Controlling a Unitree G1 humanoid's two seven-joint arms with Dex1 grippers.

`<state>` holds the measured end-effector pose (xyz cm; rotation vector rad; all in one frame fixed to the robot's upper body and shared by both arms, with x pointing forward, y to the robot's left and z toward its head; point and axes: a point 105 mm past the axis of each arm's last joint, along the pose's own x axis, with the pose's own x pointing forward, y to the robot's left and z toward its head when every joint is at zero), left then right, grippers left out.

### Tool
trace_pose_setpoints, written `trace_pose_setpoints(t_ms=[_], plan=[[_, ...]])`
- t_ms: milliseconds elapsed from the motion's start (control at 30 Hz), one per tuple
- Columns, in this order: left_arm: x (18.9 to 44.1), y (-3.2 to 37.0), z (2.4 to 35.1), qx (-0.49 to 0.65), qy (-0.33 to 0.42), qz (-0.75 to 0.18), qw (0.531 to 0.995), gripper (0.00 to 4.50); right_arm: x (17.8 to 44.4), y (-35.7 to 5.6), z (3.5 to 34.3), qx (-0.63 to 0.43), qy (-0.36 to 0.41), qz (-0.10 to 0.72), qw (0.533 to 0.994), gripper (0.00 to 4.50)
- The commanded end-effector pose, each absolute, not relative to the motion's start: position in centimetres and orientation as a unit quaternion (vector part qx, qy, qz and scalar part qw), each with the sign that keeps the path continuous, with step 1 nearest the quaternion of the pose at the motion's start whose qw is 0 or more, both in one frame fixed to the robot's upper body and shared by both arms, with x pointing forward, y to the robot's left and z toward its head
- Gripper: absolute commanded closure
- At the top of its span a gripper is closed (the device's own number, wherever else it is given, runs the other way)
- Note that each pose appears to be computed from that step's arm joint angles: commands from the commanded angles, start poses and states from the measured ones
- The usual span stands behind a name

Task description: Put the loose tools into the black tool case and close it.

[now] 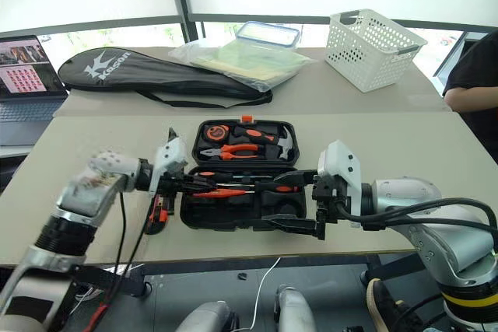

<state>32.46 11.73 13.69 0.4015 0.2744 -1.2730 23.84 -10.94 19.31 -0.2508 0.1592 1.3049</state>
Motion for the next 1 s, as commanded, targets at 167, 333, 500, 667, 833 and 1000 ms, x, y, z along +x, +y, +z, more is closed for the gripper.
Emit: trace_pose_setpoints(t_ms=[167, 333, 500, 667, 833, 1000], plan=[[32.7, 11.6, 12.4, 0.211, 0.125, -0.572, 0.783, 4.45, 23.8, -10.7, 20.1, -0.126, 0.053, 0.607, 0.783, 0.00], [31.5, 12.6, 10.6, 0.227, 0.148, -0.583, 0.766, 4.45, 23.8, -10.7, 20.1, -0.121, 0.055, 0.605, 0.785, 0.00], [31.5, 13.7, 10.0, 0.244, 0.153, -0.569, 0.770, 4.45, 23.8, -10.8, 20.1, -0.118, 0.058, 0.604, 0.786, 0.00], [31.5, 14.9, 9.7, 0.253, 0.161, -0.557, 0.774, 4.45, 24.0, -10.7, 20.1, -0.112, 0.057, 0.604, 0.787, 0.00], [32.2, 14.7, 11.7, 0.234, 0.135, -0.554, 0.788, 4.45, 24.1, -10.7, 20.1, -0.110, 0.058, 0.605, 0.786, 0.00], [32.3, 13.4, 14.2, 0.207, 0.103, -0.570, 0.789, 4.45, 24.2, -10.8, 20.1, -0.109, 0.058, 0.606, 0.786, 0.00]])
